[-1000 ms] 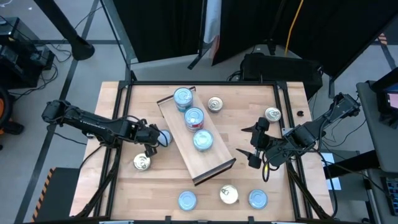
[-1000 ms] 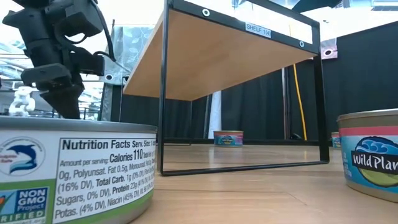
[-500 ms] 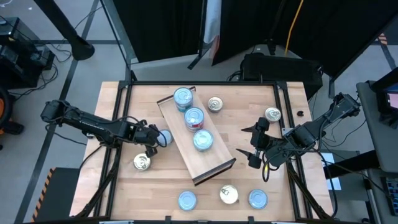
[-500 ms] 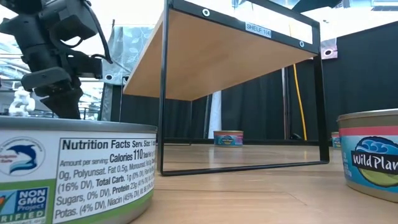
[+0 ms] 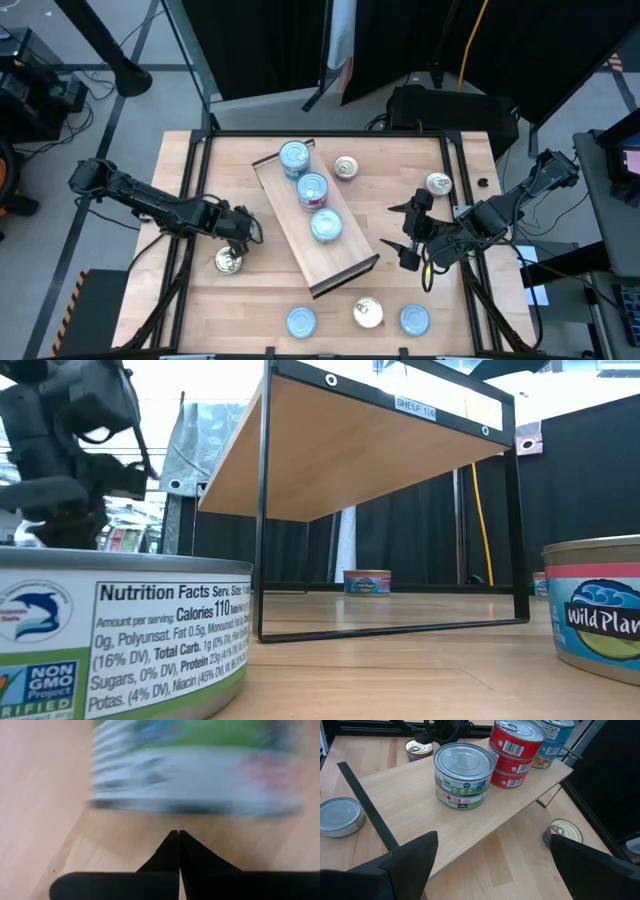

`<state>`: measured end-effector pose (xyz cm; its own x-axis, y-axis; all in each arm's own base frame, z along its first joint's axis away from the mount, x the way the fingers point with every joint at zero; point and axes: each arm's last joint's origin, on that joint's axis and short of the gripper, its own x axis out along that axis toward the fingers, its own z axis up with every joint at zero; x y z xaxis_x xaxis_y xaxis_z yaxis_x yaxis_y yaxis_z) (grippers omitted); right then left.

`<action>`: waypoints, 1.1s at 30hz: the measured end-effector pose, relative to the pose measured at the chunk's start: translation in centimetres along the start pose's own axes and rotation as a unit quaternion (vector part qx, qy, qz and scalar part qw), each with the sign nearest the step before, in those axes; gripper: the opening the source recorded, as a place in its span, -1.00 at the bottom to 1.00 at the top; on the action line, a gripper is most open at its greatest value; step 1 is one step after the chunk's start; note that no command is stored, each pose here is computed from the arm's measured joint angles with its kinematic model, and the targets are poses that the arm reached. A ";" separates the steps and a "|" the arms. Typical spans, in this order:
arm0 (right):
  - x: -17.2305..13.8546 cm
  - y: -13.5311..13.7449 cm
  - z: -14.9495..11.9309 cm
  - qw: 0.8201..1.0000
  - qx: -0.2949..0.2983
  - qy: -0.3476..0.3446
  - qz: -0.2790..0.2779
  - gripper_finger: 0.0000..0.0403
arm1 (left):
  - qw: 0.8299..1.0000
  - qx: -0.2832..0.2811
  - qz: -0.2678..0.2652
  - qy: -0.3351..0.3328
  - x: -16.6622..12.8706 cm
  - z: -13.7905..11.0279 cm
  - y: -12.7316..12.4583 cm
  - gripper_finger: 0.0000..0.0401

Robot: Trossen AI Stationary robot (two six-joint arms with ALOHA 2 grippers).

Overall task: Stack canned seafood by type on shelf
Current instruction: Stack the green tuna can on top of the green tuna cans on the shelf

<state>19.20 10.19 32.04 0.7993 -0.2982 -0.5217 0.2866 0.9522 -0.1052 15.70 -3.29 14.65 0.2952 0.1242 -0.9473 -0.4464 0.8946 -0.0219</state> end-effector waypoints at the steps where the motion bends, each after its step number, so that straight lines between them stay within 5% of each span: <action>1: 0.0 0.0 0.0 1.000 0.000 0.000 0.000 0.86 | 1.000 0.000 -0.007 -0.007 -0.1 0.1 -0.2 -1.00; 8: 0.0 0.0 0.0 1.000 0.000 0.001 0.000 0.86 | 0.997 0.021 -0.075 -0.002 -1.8 0.7 -2.2 -1.00; 13: 0.0 0.0 0.0 1.000 -0.001 0.001 -0.001 0.86 | 0.991 0.018 -0.113 -0.066 -5.3 2.9 -4.4 -1.00; 16: 0.0 0.0 0.0 1.000 -0.001 0.001 -0.001 0.86 | 0.990 -0.008 -0.069 -0.119 -7.2 3.8 -4.8 -0.95; 18: 0.0 0.0 0.0 1.000 0.000 0.001 -0.001 0.86 | 0.987 -0.076 -0.020 -0.141 -8.1 4.0 -4.3 -0.89; 22: 0.0 0.0 0.0 1.000 0.000 0.001 0.000 0.86 | 0.951 -0.243 0.038 -0.186 -8.5 3.8 -3.4 -0.71; 33: 0.0 0.0 0.0 1.000 -0.003 0.001 0.002 0.86 | 0.870 -0.396 0.191 -0.222 -5.4 3.1 -1.9 0.03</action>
<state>19.19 10.20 32.07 0.7999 -0.2940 -0.5233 0.2800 0.9539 -0.1080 17.53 -4.30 20.81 0.2165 0.6590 -0.7203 -0.9739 0.1969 -0.1126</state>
